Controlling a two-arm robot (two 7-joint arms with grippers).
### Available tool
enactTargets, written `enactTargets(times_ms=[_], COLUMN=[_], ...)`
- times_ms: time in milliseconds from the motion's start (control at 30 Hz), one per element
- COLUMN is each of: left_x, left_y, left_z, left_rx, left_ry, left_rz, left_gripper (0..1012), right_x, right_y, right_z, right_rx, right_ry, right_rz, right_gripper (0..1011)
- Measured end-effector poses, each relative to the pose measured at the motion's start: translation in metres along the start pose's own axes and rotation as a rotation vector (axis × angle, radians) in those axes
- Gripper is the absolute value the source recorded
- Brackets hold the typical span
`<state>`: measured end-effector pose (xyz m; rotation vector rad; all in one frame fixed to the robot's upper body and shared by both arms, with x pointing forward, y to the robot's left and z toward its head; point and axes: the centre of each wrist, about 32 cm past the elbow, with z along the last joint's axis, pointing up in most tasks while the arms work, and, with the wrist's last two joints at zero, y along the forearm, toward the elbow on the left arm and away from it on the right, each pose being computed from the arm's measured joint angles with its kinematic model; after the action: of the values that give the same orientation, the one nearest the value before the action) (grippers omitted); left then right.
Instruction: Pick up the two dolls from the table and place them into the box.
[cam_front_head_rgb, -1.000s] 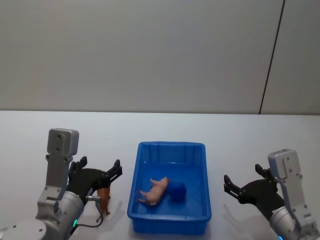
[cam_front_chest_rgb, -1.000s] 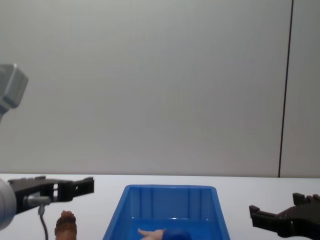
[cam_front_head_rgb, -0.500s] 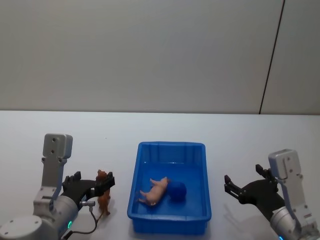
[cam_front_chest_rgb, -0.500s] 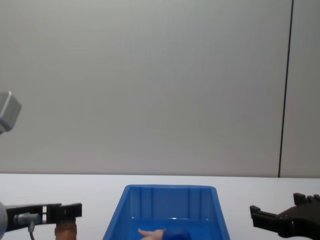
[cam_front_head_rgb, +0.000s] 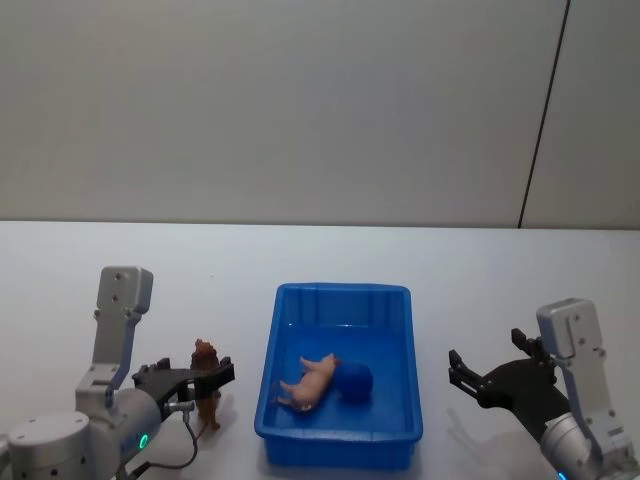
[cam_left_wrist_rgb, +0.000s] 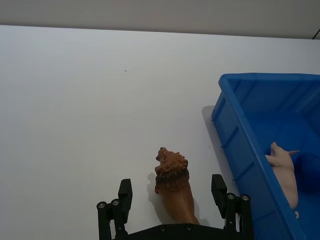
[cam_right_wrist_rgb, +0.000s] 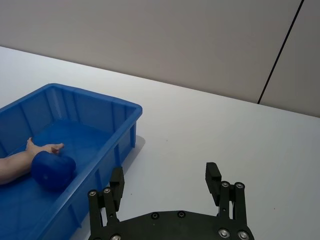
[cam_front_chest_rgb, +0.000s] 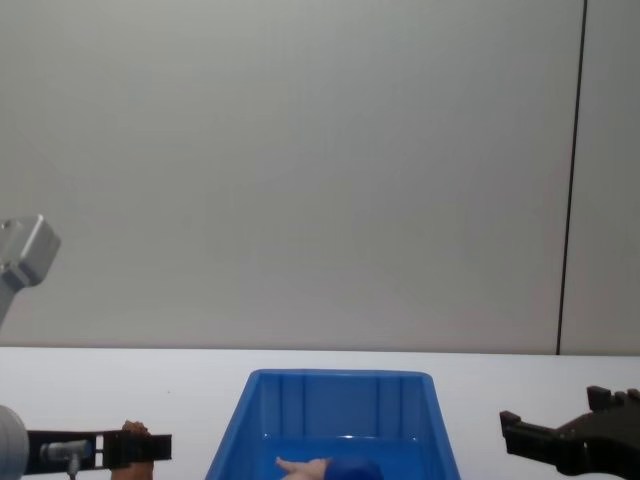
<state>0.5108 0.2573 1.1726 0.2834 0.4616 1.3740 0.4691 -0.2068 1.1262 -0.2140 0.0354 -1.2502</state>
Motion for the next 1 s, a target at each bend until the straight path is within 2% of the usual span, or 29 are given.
enactTargets(times_ms=[233, 333, 600, 633, 733, 767, 933, 1000], left_x=[0.0018, 0.0022, 0.0021, 0.0019, 0.0017, 0.0016, 0.0008, 0.0003], left_y=[-0.0062, -0.0080, -0.0110, -0.0113, -0.0117, -0.0118, -0.0127, -0.0130], left_z=[0.0005, -0.0001, -0.0019, -0.0023, -0.0030, -0.0031, -0.0043, -0.0041], left_rx=[0.032, 0.045, 0.077, 0.084, 0.095, 0.097, 0.112, 0.116], left_ry=[0.013, 0.017, 0.030, 0.034, 0.039, 0.039, 0.044, 0.044], left_rz=[-0.010, -0.010, 0.000, 0.004, 0.009, 0.010, 0.016, 0.018], left_gripper=[997, 932, 710, 710, 569, 559, 383, 348], right_x=[0.000, 0.000, 0.000, 0.000, 0.000, 0.000, 0.000, 0.000], right_y=[0.000, 0.000, 0.000, 0.000, 0.000, 0.000, 0.000, 0.000], right_z=[0.000, 0.000, 0.000, 0.000, 0.000, 0.000, 0.000, 0.000], right_rx=[0.000, 0.000, 0.000, 0.000, 0.000, 0.000, 0.000, 0.000], right_ry=[0.000, 0.000, 0.000, 0.000, 0.000, 0.000, 0.000, 0.000], right_rz=[0.000, 0.000, 0.000, 0.000, 0.000, 0.000, 0.000, 0.000], right_gripper=[1001, 1001, 1001, 1001, 1001, 1001, 1001, 1001])
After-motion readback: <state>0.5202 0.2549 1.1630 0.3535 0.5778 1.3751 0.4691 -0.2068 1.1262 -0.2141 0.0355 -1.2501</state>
